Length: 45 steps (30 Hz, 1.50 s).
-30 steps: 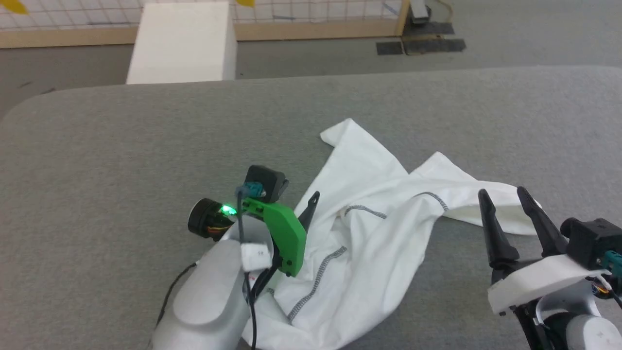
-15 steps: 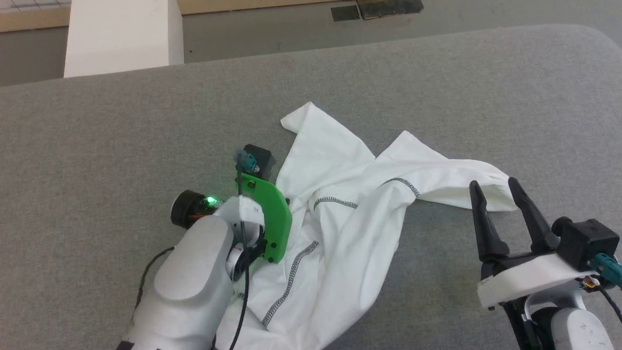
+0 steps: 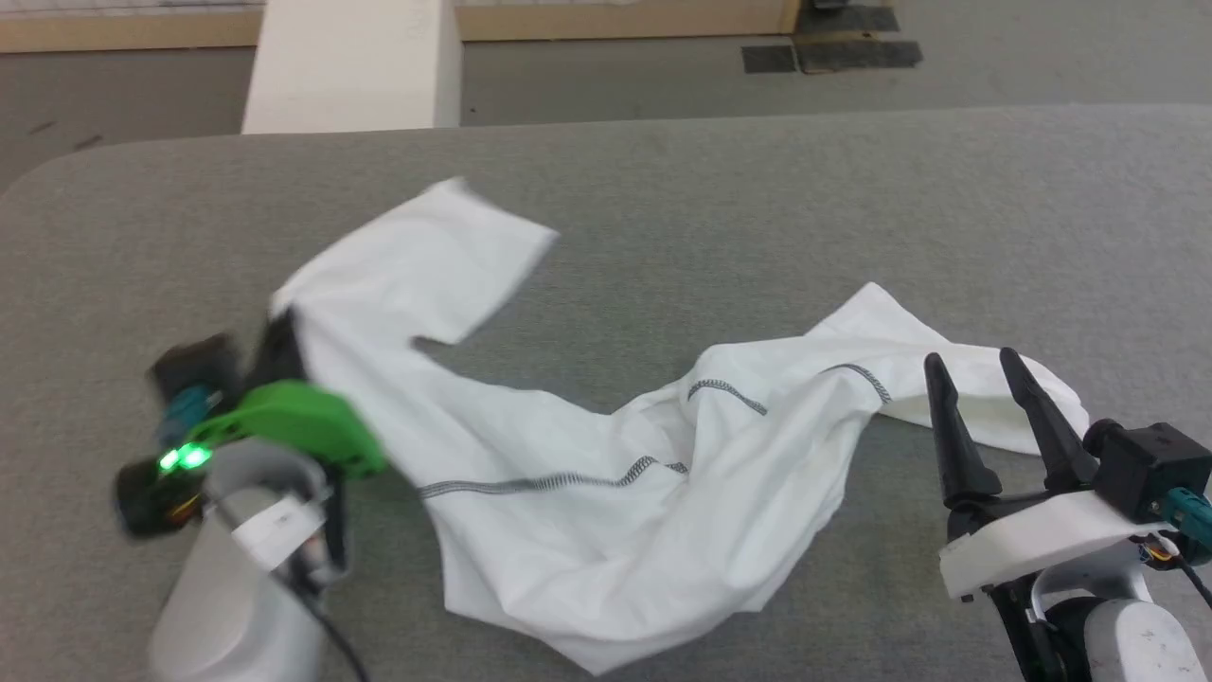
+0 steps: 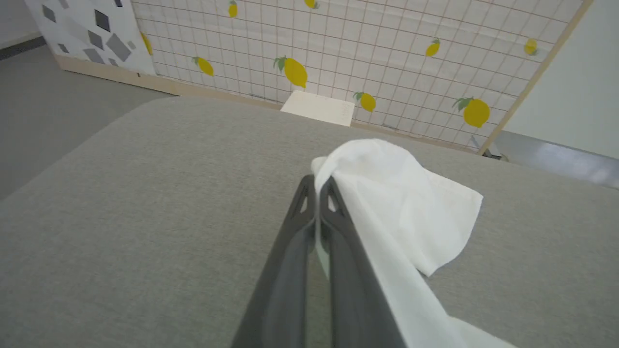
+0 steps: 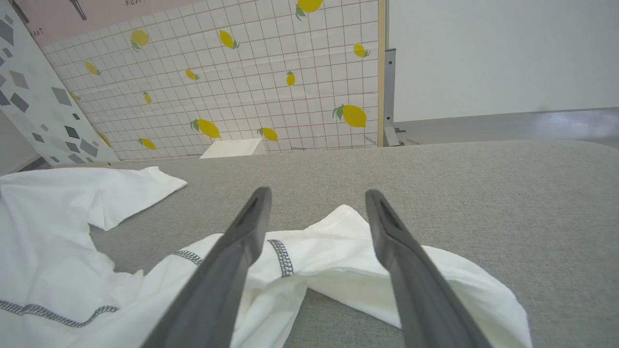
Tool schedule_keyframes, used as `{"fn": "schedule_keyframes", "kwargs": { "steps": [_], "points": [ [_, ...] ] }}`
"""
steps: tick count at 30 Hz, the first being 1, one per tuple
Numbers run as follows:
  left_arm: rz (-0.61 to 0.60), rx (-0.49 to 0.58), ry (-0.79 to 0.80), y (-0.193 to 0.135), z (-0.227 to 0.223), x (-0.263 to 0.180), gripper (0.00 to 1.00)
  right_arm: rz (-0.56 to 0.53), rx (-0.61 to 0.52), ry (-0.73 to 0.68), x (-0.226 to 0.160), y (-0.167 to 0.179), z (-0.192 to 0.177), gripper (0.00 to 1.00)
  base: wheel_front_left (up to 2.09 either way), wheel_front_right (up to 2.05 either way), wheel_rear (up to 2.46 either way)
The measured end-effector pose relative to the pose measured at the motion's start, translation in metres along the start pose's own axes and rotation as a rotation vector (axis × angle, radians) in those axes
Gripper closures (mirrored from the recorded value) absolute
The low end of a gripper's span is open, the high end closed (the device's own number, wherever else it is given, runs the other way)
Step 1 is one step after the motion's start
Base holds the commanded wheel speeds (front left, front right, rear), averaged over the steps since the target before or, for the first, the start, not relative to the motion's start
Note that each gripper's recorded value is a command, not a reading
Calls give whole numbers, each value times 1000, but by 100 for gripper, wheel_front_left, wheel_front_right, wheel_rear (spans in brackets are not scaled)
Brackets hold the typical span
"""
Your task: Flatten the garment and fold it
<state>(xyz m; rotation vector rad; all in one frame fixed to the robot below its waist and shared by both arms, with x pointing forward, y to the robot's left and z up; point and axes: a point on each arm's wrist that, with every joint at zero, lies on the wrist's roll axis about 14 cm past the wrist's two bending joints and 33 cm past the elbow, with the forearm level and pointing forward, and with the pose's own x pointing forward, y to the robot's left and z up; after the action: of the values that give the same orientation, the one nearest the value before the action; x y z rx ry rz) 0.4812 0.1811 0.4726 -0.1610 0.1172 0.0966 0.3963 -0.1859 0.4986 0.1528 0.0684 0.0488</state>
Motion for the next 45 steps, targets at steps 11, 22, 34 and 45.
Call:
{"fn": "schedule_keyframes", "kwargs": {
  "steps": [11,22,34,45],
  "points": [
    [314,-87,175,106,-49,-81,0,-35,-42,141,1,-12,-20,0,0,0,0],
    [238,-90,-90,89,-2,-83,0,-90,-214,472,30,-27,-60,0,0,0,0],
    [189,-65,-132,77,4,-75,0,-128,-224,837,13,-40,-121,100,0,0,0],
    [152,-80,-138,64,6,-69,0,-450,-145,851,-79,-133,-98,100,0,0,0]
  ]
}}
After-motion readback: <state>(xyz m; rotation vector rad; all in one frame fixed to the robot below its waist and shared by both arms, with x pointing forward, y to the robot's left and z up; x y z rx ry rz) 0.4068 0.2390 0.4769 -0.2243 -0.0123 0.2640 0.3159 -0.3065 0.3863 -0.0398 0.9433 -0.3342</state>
